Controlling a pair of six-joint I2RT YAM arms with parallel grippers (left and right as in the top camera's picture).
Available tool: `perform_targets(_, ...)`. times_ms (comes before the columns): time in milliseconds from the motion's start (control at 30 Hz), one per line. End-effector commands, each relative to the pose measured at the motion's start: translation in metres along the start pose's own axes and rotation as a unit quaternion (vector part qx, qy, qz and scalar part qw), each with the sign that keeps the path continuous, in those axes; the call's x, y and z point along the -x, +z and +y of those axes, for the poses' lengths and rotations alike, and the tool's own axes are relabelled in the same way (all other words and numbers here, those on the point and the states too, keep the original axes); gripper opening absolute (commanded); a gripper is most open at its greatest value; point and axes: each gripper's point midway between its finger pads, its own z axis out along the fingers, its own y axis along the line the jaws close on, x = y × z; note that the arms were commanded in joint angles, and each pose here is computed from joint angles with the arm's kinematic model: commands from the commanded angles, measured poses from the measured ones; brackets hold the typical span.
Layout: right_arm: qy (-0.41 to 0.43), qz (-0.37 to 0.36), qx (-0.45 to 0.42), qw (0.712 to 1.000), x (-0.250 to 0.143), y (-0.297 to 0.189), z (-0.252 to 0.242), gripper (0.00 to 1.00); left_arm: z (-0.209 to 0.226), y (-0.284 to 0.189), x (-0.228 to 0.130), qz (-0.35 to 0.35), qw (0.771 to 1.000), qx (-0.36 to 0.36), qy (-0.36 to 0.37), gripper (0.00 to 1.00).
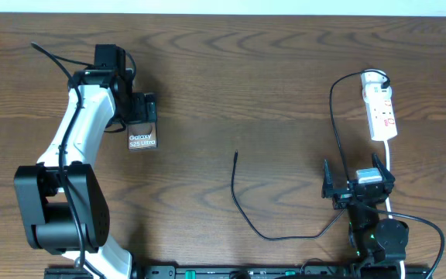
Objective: Plug charger to phone and switch on socket
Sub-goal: 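Move the left gripper forward over the Galaxy phone, then lower the left gripper and close it on the phone's sides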
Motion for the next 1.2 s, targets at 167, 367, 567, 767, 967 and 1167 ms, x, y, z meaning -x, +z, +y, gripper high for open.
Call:
perform_targets(167,0.006,0.001,-0.005,1.000,-0.001,0.000,-0.002,0.99,-0.001,-0.004,0.014,-0.020,1.000,0.001,-0.002,0.99)
perform_targets(367,0.006,0.001,-0.005,1.000,-0.001,0.000,-0.002,0.99,-0.002,0.015,0.010,0.001,1.000,0.000,-0.006,0.99)
perform_targets(567,0.006,0.001,-0.005,1.000,-0.001,0.000,-0.002,0.99,-0.009,0.030,0.010,0.011,1.000,-0.020,-0.006,0.99)
perform_targets(767,0.006,0.001,-0.005,1.000,-0.001,0.000,-0.002,0.99,-0.010,0.043,0.010,0.017,1.000,-0.019,-0.004,0.99)
perform_targets(967,0.006,0.001,-0.005,1.000,-0.001,0.000,-0.002,0.99,-0.011,0.045,0.013,0.012,1.000,-0.022,-0.004,0.99)
perform_targets(1167,0.006,0.001,-0.005,1.000,-0.001,0.000,-0.002,0.99,-0.015,0.045,0.015,0.010,0.999,-0.033,-0.004,0.99)
